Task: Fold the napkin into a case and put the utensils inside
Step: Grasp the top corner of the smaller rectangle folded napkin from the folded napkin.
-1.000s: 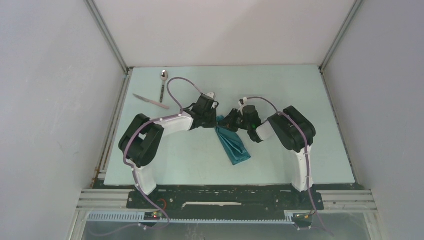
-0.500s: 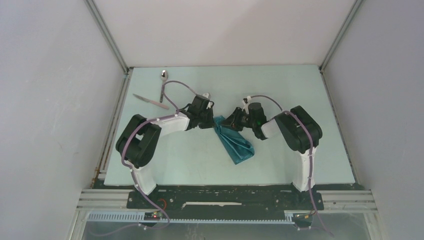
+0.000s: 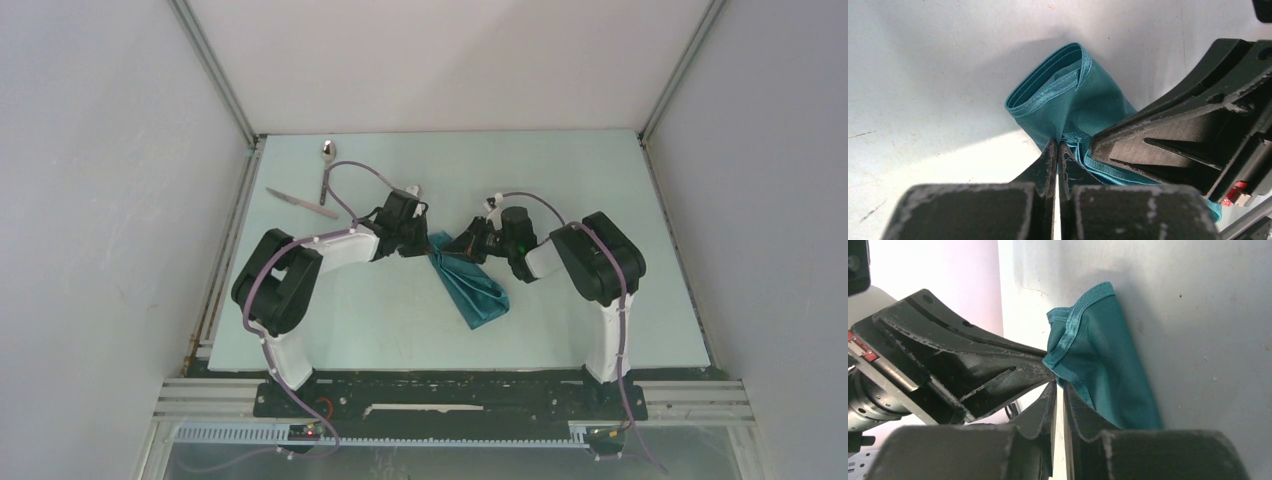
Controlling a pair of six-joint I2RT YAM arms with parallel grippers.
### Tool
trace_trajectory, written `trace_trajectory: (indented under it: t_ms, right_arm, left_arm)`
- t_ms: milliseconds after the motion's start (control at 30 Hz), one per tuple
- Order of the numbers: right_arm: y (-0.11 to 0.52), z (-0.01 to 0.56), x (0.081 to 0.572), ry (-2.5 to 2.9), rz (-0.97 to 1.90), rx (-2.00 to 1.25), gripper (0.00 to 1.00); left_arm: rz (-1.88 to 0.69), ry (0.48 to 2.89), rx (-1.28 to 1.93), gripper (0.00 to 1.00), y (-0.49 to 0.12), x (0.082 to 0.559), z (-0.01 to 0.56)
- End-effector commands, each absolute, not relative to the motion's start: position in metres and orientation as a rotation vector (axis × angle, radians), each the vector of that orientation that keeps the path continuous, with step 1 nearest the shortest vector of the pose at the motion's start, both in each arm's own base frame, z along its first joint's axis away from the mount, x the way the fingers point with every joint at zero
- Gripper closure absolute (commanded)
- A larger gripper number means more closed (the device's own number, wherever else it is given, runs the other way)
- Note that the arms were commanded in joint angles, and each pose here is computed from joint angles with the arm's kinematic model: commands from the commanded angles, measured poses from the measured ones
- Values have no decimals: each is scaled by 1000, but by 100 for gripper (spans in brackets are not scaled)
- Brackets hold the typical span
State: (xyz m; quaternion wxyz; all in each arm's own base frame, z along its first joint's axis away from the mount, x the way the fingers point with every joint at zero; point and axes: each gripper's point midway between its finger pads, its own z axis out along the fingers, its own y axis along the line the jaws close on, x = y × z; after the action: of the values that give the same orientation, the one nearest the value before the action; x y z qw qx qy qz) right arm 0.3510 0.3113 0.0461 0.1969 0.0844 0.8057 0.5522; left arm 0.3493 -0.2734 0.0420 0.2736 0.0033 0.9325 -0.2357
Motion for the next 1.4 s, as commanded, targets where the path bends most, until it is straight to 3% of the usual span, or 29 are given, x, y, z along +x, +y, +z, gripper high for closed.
trace_trajectory:
  t_ms: [0,467,633,1100,1267,1367]
  right_arm:
    - [322,51,357,2217,1609,212,84]
    - [351,34,363,2264,1613,189,86]
    - [355,38,389,2228,1584,188,80]
    - [323,50,368,2265,1538,153,67]
    - [316,46,373,2262,1528,193,67]
    - [316,45,380,2249,1539,210,75]
  left_arm:
    - [-718,2430,38,100,-284,353,71]
    - [-787,2428,76,100,-295,352,75]
    - [-807,2427,51,100,-292,349,73]
    - [-710,2452,-17,100,-270,358,64]
    - [-710,2444,-14,100,-270,359,68]
    - [-713,2442,-9,100,-270,358,69]
